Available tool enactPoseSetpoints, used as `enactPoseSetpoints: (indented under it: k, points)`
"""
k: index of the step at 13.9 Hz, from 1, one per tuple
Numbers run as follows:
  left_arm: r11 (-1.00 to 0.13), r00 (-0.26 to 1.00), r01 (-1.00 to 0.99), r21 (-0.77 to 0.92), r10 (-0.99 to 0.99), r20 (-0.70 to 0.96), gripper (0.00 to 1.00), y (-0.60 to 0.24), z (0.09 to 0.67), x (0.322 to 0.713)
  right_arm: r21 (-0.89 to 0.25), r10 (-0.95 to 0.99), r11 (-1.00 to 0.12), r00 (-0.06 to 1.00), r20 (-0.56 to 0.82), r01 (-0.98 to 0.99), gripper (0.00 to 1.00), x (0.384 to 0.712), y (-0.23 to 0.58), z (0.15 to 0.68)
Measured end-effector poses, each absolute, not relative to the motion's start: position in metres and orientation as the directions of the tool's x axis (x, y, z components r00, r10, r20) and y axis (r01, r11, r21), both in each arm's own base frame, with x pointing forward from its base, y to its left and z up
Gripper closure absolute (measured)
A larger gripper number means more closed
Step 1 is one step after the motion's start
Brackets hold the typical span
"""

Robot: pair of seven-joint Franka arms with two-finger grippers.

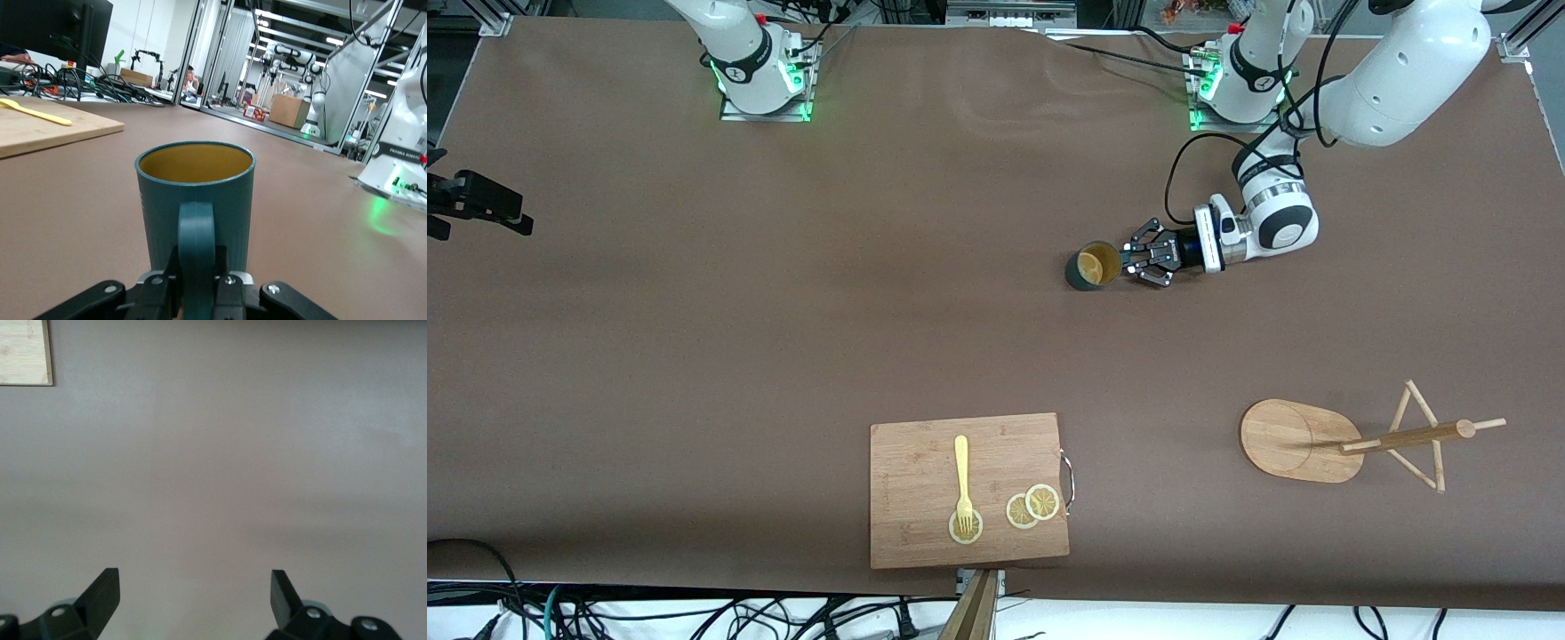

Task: Pass cup and hang on rack
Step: 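Lift the mug by its handle with the left gripper toward the rack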

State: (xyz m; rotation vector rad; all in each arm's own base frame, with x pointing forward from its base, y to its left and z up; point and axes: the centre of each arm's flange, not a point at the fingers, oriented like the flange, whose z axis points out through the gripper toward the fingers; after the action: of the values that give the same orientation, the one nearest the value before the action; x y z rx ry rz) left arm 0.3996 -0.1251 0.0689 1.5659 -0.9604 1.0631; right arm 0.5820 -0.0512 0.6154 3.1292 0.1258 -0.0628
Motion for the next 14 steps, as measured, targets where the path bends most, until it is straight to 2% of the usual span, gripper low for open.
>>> enactPoseSetpoints:
  k: [8, 14]
  points:
    - [-0.267, 0.343, -0.901, 0.343, 0.048, 0.938, 0.79, -0.093, 0.094, 0.422, 0.008, 0.079, -0.997, 0.996, -0.041, 0.08, 0.0, 0.582, -0.051, 0.615]
    - [-0.263, 0.447, -0.856, 0.444, 0.052, 0.893, 0.79, -0.04, 0.137, 0.444, 0.008, 0.079, -0.997, 0.996, -0.041, 0.08, 0.0, 0.582, -0.052, 0.615]
